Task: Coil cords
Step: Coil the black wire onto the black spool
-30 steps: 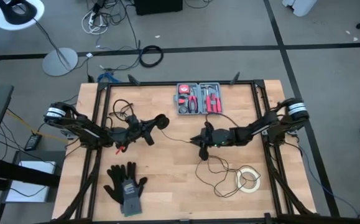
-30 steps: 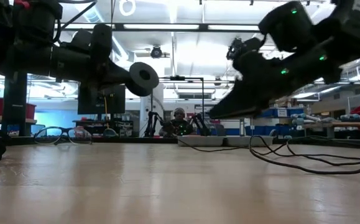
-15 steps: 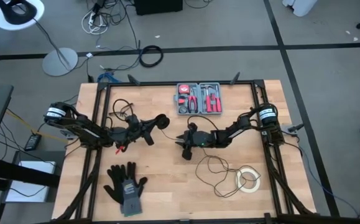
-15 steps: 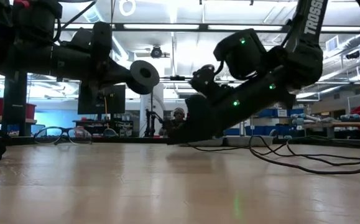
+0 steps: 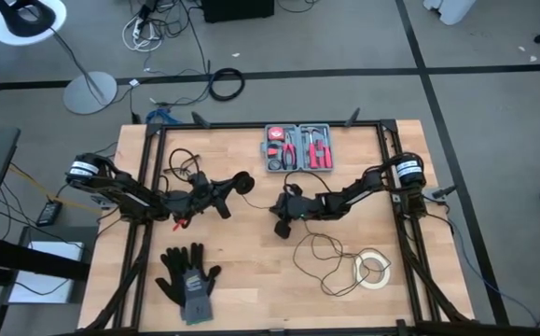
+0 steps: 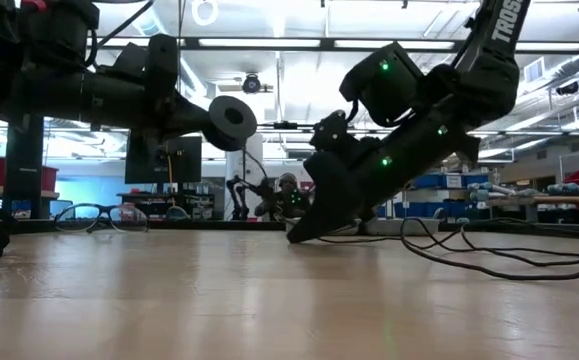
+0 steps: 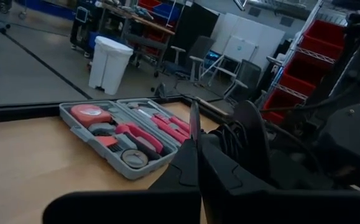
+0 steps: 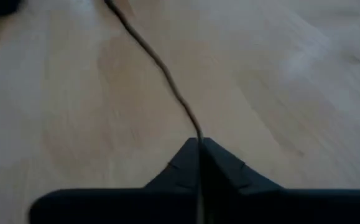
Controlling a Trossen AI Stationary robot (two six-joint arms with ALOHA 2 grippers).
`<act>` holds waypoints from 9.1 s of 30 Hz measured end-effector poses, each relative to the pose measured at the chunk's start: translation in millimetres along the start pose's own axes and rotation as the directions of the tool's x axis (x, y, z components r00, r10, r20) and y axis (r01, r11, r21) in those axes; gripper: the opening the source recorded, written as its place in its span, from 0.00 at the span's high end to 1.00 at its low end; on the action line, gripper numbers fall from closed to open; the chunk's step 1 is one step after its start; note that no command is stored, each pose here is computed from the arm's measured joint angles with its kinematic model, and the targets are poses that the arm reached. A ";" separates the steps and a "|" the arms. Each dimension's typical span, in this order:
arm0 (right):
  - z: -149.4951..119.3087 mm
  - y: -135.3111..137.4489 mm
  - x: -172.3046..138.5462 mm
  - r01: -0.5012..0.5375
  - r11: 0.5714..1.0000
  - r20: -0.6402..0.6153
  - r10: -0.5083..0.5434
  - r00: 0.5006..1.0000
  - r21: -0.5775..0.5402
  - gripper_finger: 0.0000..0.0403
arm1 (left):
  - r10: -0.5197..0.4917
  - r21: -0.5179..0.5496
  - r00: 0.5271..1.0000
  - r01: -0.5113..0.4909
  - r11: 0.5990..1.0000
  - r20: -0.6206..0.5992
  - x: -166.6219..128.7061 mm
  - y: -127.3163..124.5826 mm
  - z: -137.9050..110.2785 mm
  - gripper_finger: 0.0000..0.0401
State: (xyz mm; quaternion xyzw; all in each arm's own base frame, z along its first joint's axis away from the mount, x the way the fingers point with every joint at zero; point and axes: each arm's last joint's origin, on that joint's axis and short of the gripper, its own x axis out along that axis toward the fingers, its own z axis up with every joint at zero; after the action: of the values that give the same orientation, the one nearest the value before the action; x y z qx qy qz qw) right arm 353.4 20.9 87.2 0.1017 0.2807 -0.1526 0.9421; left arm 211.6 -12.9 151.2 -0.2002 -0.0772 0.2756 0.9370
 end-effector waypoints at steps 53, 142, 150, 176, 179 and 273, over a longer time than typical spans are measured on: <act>109.2 31.0 12.5 -0.050 0.994 -0.098 0.040 0.994 -0.101 1.00 | 0.029 -0.019 0.999 -0.029 0.999 -0.033 8.5 3.9 -1.1 1.00; 142.6 17.7 -27.9 -0.024 0.984 0.258 0.071 0.964 -0.179 1.00 | 0.040 -0.004 0.996 -0.041 0.999 -0.076 2.9 11.4 -7.4 1.00; 88.9 26.9 22.6 -0.069 0.988 0.065 0.079 0.995 -0.140 1.00 | 0.036 -0.029 0.998 -0.037 0.999 -0.046 3.0 10.3 -4.2 1.00; 6.0 9.0 -10.9 -0.183 0.982 -0.022 0.184 0.983 0.053 0.90 | 0.027 -0.044 1.000 -0.027 0.999 0.004 -5.9 12.3 -1.5 1.00; -10.4 2.7 -25.8 -0.249 0.962 0.105 0.237 0.966 0.115 0.90 | 0.024 -0.052 1.000 -0.023 0.998 0.012 -7.2 13.2 -0.7 1.00; 20.2 -2.5 4.1 -0.095 0.993 0.009 0.094 0.996 0.064 1.00 | -0.071 -0.018 0.997 0.071 0.997 0.001 1.9 -1.7 3.0 1.00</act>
State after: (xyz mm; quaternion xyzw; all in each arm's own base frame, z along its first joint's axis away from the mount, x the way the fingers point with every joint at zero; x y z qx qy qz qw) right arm 365.8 12.0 101.2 0.1447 0.2675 -0.1172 0.9454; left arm 213.2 -12.2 154.8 -0.2057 -0.0867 0.2413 0.9444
